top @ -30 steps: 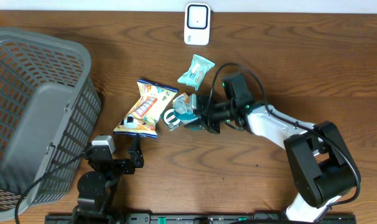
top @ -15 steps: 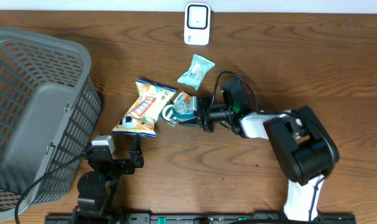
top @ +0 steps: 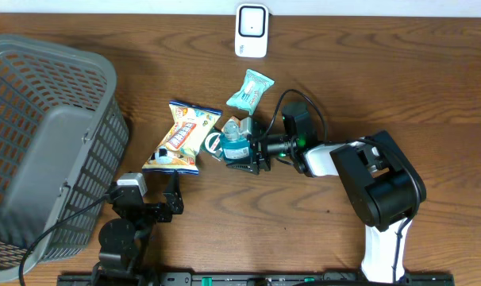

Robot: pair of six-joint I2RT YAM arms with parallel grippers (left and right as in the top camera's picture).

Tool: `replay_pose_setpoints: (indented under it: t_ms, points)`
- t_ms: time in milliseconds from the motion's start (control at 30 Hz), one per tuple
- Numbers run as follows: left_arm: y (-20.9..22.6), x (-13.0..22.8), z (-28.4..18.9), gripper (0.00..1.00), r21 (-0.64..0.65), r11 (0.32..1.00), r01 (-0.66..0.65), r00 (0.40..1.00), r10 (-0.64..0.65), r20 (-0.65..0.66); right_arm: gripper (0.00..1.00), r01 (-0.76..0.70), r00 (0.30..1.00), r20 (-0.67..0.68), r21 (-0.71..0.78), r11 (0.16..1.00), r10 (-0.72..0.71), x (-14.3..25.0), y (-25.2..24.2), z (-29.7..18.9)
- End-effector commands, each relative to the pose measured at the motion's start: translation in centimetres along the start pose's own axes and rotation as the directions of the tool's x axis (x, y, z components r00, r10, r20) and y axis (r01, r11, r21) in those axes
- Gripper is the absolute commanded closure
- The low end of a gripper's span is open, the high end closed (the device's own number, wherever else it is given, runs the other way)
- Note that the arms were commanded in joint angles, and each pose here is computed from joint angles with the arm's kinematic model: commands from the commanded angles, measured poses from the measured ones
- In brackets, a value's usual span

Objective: Scan the item barcode

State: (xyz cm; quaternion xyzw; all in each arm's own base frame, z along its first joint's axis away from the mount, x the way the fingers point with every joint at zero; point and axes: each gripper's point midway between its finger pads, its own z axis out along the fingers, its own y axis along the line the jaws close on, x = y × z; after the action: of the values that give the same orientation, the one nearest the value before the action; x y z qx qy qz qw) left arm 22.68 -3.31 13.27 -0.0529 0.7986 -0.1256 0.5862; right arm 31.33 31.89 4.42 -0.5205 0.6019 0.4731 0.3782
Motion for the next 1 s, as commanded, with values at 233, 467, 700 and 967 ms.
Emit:
replay_pose_setpoints:
  t_ms: [233,467,700,967]
  points:
    - [0.3,1.1,0.2,0.02,-0.005,1.000,0.007,0.999,-0.007,-0.033,0.09,-0.068,0.998,0.005,0.015,0.998,0.068,0.0,-0.6,-0.4]
    - [0.3,1.1,0.2,0.02,-0.005,1.000,0.007,0.999,-0.007,-0.033,0.01,-0.102,0.986,0.127,-0.065,0.993,0.110,-4.2,-0.6,-3.9]
    - [0.3,1.1,0.2,0.02,-0.005,1.000,0.007,0.999,-0.007,-0.033,0.01,-0.121,0.967,0.191,-0.245,0.962,0.170,-8.6,1.5,-10.0]
    - [0.3,1.1,0.2,0.02,-0.005,1.000,0.007,0.999,-0.007,-0.033,0.01,-0.281,0.926,0.209,-0.178,0.943,0.316,-14.5,1.2,-15.6]
